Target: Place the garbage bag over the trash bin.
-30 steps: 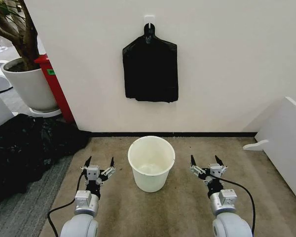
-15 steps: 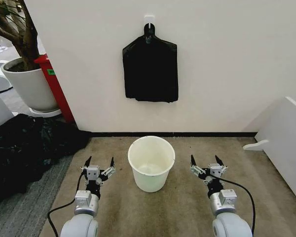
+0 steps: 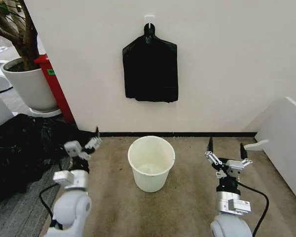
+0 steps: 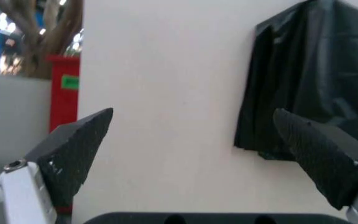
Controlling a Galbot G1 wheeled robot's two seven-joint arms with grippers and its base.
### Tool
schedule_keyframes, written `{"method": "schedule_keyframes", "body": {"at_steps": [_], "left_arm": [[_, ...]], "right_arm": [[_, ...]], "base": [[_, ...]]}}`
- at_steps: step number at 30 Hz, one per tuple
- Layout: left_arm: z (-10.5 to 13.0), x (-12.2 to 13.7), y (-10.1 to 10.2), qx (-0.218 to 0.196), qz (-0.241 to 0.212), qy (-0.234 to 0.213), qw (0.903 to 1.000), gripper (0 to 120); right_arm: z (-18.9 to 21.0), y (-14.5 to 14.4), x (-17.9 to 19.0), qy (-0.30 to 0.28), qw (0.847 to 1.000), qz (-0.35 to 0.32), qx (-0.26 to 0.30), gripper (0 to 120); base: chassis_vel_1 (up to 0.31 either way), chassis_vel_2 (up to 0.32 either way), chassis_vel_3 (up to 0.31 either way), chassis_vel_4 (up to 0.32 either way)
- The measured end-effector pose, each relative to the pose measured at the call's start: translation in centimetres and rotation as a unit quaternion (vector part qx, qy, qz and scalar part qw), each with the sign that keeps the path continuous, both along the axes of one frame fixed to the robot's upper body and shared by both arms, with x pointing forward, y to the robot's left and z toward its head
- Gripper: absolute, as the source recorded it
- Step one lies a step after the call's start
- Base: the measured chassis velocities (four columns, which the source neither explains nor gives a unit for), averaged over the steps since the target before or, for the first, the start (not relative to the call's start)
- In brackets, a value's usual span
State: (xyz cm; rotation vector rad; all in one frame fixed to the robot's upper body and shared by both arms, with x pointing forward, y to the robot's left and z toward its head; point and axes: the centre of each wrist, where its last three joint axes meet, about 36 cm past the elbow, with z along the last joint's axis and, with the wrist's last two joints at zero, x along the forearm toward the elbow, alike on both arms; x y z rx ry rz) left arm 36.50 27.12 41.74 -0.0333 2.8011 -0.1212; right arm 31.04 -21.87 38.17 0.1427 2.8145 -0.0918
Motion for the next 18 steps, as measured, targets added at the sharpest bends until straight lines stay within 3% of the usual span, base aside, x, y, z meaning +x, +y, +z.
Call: {"method": "schedule_keyframes", "body": {"at_steps": [7, 18], "left_arm": [[0.4, 0.2, -0.5, -0.005, -0.014, 0.008, 0.9999, 100], [1.0, -0.2, -0.7, -0.027, 0.016, 0.036, 0.9989, 100]], "right_arm": [[0.4, -0.3, 0.8, 0.031, 0.999, 0.030, 0.020, 100], [1.5, -0.7, 2.8, 0.050, 0.996, 0.077, 0.005, 100]], "base": [[0.000, 0.000, 0.000, 0.000], [0.000, 0.000, 0.000, 0.000]]}}
